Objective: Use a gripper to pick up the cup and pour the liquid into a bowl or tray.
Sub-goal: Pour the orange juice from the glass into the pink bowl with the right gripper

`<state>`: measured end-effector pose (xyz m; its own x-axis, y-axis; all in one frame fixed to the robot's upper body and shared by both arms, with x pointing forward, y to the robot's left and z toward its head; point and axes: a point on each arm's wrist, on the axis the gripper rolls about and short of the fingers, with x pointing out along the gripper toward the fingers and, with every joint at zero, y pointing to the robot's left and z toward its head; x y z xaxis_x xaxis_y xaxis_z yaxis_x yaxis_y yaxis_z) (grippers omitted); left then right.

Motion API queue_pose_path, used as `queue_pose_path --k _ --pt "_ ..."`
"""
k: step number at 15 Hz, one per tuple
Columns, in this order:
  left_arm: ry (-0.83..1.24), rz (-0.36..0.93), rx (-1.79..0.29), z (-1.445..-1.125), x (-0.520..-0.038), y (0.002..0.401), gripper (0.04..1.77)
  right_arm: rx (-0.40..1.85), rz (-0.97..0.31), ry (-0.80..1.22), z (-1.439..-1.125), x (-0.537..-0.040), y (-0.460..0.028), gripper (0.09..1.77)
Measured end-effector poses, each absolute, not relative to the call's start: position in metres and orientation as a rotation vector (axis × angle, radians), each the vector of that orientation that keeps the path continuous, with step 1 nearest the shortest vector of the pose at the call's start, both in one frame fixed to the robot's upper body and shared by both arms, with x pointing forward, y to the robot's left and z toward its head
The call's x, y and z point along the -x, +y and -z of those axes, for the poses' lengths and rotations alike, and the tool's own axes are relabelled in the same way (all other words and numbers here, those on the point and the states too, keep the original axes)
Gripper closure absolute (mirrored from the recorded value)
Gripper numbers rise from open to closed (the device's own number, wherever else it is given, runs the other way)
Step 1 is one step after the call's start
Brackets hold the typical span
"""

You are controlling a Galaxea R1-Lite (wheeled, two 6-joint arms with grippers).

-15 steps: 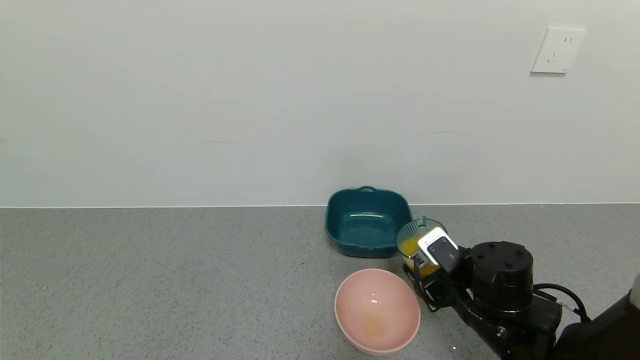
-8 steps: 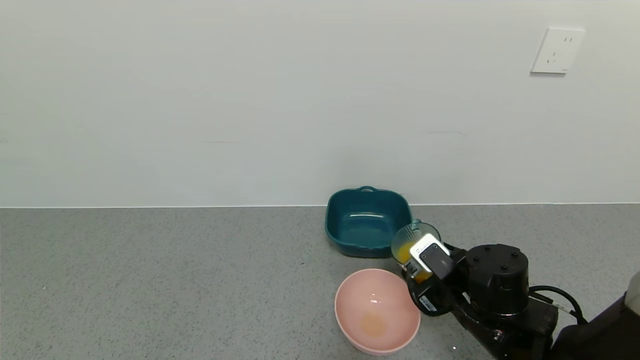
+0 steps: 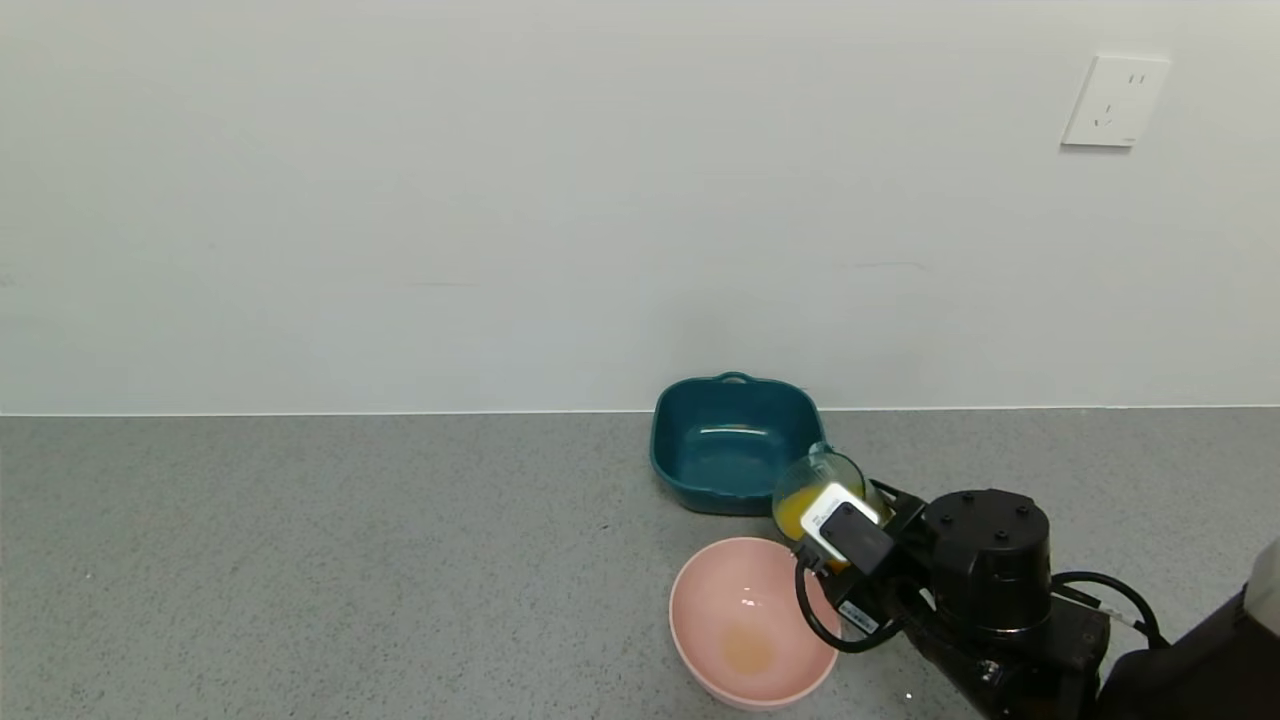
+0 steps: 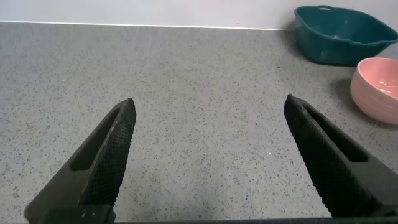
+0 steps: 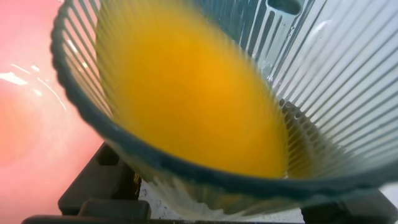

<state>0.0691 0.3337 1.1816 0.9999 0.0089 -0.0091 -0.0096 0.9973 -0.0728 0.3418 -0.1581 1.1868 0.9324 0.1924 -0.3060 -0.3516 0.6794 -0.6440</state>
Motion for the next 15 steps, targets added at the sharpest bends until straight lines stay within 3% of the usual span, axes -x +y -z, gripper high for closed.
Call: queue_pose_path --k 15 --pt "0.009 -0.009 0.073 -1.1816 -0.0691 0.3337 0.09 1.074 -0.298 0.227 -1.181 -0.3399 -0.1582 0.5"
